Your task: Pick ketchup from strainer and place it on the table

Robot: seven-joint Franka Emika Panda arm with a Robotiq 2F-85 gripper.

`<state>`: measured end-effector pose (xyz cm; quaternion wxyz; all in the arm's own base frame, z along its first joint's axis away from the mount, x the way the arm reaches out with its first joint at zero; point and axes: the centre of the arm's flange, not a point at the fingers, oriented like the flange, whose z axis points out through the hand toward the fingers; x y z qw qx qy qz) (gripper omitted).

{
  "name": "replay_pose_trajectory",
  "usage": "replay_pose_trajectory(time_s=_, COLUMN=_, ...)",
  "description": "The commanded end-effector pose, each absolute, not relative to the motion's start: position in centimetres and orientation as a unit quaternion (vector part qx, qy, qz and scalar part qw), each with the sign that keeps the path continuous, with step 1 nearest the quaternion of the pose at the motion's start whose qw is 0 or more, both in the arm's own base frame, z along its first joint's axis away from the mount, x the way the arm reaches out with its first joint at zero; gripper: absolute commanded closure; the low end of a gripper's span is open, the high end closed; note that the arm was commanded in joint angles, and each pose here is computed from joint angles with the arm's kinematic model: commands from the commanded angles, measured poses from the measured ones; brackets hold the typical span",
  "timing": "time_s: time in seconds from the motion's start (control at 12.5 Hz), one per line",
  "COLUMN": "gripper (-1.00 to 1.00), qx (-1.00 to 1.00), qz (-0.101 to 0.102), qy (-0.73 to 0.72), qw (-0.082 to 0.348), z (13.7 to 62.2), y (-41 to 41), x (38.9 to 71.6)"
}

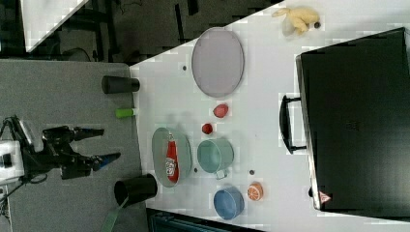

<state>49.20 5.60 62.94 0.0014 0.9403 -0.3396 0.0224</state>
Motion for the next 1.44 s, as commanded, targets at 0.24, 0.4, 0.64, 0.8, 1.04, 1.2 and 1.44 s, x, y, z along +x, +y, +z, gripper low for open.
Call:
replay_pose_trajectory(time_s=0.24, gripper=-1.0, qx=0.978, qz=-0.017, qy=-0.208, qw=0.024, z=56.2, y=22.4, x=47.6)
replay_pose_trajectory(time_s=0.4, gripper=-1.0, qx=0.987, qz=-0.02, qy=-0.159, qw=0.02, z=54.3, y=27.4, x=46.4)
replay_pose_trajectory(time_s=0.64, gripper=-1.0, qx=0.995, qz=-0.029, qy=-0.096, qw=0.006, z=50.2, y=33.4, x=44.4)
replay_pose_trajectory(time_s=0.8, gripper=-1.0, qx=0.997, qz=-0.03, qy=-0.069, qw=-0.012, z=46.5, y=36.1, x=43.3)
replay_pose_trajectory(time_s=1.04, gripper=-1.0, qx=0.998, qz=-0.014, qy=-0.045, qw=-0.038, z=40.3, y=37.9, x=42.0)
replay_pose_trajectory(time_s=1.2, gripper=-1.0, qx=0.999, qz=-0.002, qy=-0.034, qw=-0.039, z=36.2, y=37.7, x=41.1)
replay_pose_trajectory(time_s=1.44, gripper=-1.0, qx=0.998, qz=-0.001, qy=-0.03, qw=-0.05, z=30.8, y=37.5, x=39.5)
